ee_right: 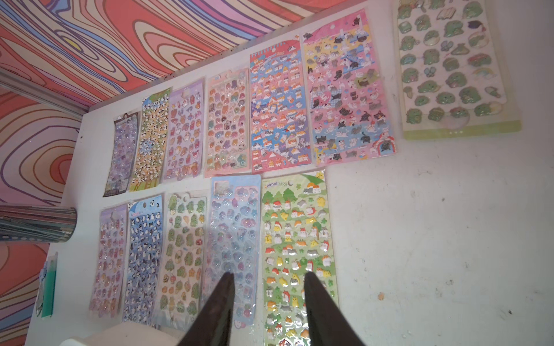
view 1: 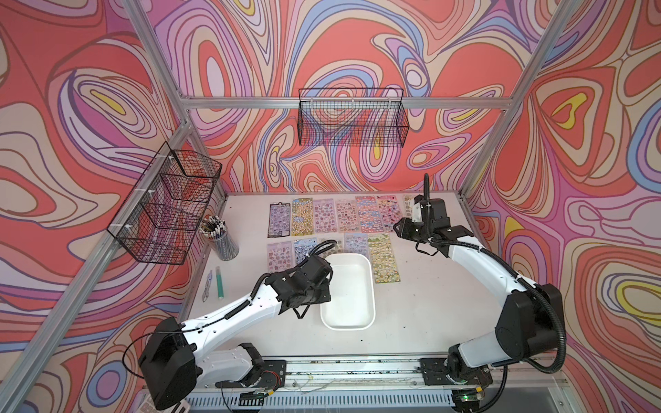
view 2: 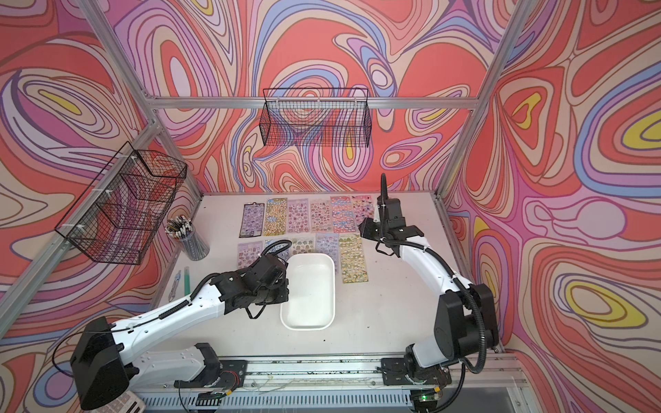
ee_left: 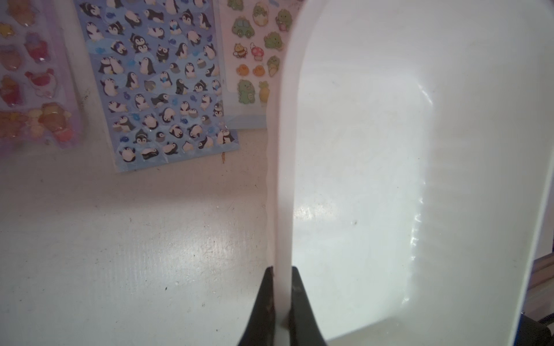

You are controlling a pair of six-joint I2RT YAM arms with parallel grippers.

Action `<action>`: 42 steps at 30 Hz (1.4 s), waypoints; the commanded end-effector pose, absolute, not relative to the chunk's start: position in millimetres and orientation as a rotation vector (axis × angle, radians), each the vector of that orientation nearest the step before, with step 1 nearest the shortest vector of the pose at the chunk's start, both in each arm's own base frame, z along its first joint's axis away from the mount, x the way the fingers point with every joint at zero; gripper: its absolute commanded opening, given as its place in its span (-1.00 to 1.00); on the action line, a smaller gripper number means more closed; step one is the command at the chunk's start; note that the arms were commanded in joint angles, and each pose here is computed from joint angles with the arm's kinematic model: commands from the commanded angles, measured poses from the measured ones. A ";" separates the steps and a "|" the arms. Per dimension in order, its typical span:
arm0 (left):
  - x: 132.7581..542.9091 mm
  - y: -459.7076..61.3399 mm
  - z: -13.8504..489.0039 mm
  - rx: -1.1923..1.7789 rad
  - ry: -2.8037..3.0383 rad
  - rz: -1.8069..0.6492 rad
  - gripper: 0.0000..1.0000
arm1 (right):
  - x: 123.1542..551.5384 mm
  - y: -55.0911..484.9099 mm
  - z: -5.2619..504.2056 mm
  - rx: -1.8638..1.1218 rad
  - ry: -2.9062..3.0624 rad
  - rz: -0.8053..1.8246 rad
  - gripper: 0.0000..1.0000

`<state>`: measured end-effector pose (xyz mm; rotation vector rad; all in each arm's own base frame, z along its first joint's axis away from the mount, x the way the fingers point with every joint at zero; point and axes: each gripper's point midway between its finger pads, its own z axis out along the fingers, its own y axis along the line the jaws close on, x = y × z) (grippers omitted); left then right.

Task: Take the stickers out of the storage box
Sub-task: Place the storage box at the center of the board.

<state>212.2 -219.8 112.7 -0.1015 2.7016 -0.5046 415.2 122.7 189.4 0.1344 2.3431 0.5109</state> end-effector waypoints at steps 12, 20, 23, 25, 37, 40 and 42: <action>198.4 -254.9 80.1 -0.136 2.719 -0.528 -1.00 | 412.5 117.3 187.0 0.130 2.330 0.525 -0.18; 204.6 -264.2 67.3 -0.112 2.735 -0.480 -1.00 | 412.9 119.1 184.0 0.140 2.322 0.547 -0.18; 203.5 -268.3 62.6 -0.101 2.758 -0.475 -1.00 | 411.3 119.6 179.0 0.140 2.330 0.550 -0.19; 202.2 -269.1 58.5 -0.111 2.767 -0.475 -1.00 | 410.8 119.1 175.5 0.142 2.335 0.549 -0.18; 198.5 -276.0 65.4 -0.056 2.759 -0.491 -0.28 | 411.1 117.7 190.6 0.114 2.294 0.550 -0.14; 201.8 -275.7 75.1 -0.040 2.723 -0.506 0.02 | 410.5 117.0 201.5 0.098 2.264 0.548 -0.10; 204.7 -272.2 85.0 -0.030 2.690 -0.502 0.18 | 409.6 115.5 208.9 0.095 2.243 0.544 -0.06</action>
